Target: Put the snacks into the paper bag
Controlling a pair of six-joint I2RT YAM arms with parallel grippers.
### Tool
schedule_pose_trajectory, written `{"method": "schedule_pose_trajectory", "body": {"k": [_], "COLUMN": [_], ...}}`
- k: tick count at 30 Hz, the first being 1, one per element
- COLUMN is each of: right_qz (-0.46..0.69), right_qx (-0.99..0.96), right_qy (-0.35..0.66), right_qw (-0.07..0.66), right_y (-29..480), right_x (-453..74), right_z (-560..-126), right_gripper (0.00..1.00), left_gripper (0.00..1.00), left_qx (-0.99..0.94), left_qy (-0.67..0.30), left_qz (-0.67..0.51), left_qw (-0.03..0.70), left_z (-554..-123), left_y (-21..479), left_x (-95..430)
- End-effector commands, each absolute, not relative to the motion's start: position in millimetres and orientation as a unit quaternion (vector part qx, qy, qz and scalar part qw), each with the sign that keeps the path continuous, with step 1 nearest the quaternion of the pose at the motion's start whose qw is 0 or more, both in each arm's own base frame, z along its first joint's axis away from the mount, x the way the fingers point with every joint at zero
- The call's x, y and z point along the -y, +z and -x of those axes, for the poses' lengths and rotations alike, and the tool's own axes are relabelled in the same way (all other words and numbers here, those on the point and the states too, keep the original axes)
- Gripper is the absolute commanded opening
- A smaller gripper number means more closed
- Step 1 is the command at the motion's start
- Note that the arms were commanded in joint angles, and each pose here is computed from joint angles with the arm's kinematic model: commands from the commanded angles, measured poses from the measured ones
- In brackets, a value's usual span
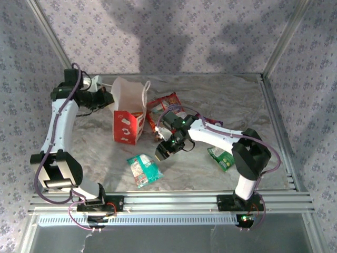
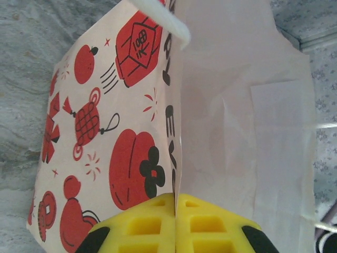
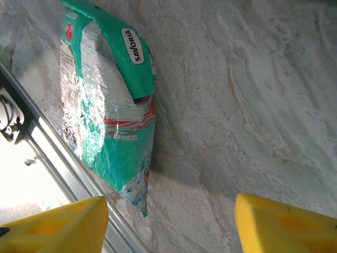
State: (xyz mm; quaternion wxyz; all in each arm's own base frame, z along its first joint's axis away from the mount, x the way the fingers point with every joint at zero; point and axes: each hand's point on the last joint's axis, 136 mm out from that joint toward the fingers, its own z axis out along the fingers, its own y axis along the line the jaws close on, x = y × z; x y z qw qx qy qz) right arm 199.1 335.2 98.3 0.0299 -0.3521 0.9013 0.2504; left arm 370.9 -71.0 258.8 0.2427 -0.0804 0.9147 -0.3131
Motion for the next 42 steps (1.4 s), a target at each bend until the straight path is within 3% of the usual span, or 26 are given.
{"method": "schedule_pose_trajectory", "body": {"k": [1, 11, 20, 31, 42], "right_qz": [0.343, 0.333, 0.318, 0.32, 0.328], "right_qx": [-0.906, -0.913, -0.915, -0.916, -0.914], "right_qy": [0.236, 0.21, 0.192, 0.188, 0.189], "right_qw": [0.071, 0.109, 0.154, 0.155, 0.148], "right_y": [112, 123, 136, 138, 134], "right_x": [-329, -323, -317, -317, -320], "right_z": [-211, -227, -240, -241, -241], "right_gripper": [0.66, 0.66, 0.66, 0.66, 0.67], "left_gripper": [0.04, 0.19, 0.44, 0.57, 0.65], "left_qx": [-0.906, -0.922, -0.934, -0.941, -0.923], "left_qy": [-0.332, -0.279, -0.238, -0.219, -0.211], "left_qz": [0.077, 0.072, 0.036, -0.006, -0.088], "left_qw": [0.252, 0.257, 0.265, 0.26, 0.309], "left_z": [-363, -355, -354, -355, -357], "left_y": [266, 265, 271, 266, 286], "left_x": [75, 55, 46, 44, 50]}}
